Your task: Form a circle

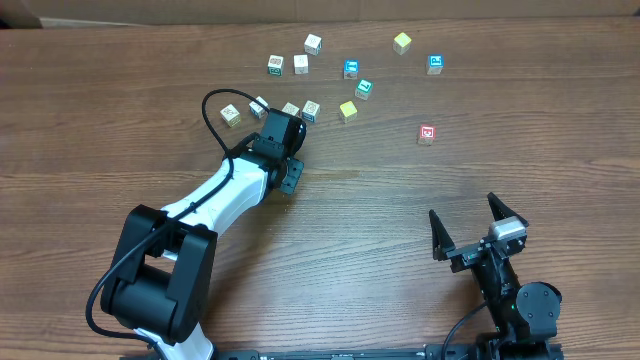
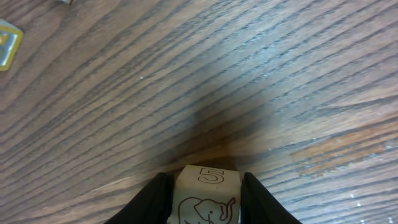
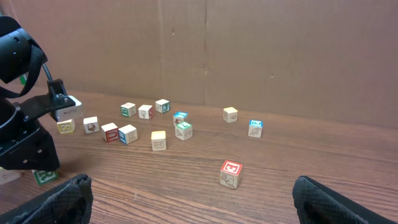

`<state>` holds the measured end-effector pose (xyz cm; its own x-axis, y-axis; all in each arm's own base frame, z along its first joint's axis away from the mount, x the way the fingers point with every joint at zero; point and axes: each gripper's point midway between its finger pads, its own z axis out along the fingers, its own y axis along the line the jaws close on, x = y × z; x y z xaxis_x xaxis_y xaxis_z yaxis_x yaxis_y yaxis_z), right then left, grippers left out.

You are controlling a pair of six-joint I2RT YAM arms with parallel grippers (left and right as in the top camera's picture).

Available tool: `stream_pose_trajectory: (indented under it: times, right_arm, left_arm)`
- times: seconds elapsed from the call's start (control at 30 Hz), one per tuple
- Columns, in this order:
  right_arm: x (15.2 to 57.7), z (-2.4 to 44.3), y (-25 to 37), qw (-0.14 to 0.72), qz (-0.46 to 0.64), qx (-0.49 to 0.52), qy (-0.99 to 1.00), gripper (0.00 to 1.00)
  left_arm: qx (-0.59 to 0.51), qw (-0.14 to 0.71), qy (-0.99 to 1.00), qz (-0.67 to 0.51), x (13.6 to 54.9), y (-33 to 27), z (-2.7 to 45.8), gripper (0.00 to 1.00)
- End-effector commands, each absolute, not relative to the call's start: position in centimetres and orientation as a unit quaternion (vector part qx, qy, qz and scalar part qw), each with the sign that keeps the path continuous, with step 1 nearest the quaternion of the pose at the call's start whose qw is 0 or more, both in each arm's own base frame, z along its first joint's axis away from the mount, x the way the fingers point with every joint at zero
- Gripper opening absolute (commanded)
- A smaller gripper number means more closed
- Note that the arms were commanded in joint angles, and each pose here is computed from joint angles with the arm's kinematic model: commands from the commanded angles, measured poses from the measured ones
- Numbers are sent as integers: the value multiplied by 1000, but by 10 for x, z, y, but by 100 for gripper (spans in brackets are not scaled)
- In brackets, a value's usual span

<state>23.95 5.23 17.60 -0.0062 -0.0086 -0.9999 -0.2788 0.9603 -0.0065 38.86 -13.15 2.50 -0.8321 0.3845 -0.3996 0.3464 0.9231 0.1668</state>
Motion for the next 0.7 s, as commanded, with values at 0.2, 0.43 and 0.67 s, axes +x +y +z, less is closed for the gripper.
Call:
stream_pose_trajectory:
  times: [0.2,0.43,0.67]
  right_arm:
    - [240,174,52,699,96,-102,702,100]
    - [240,174,52,699,96,-102,702,100]
    - [240,174,52,699,96,-102,702,100]
  left_arm:
    - [197,208,955,76,388,-115,19,31]
    - [194,205,956,77,387,-111,18,31]
    - [196,194,958,78,383,-110,16,32]
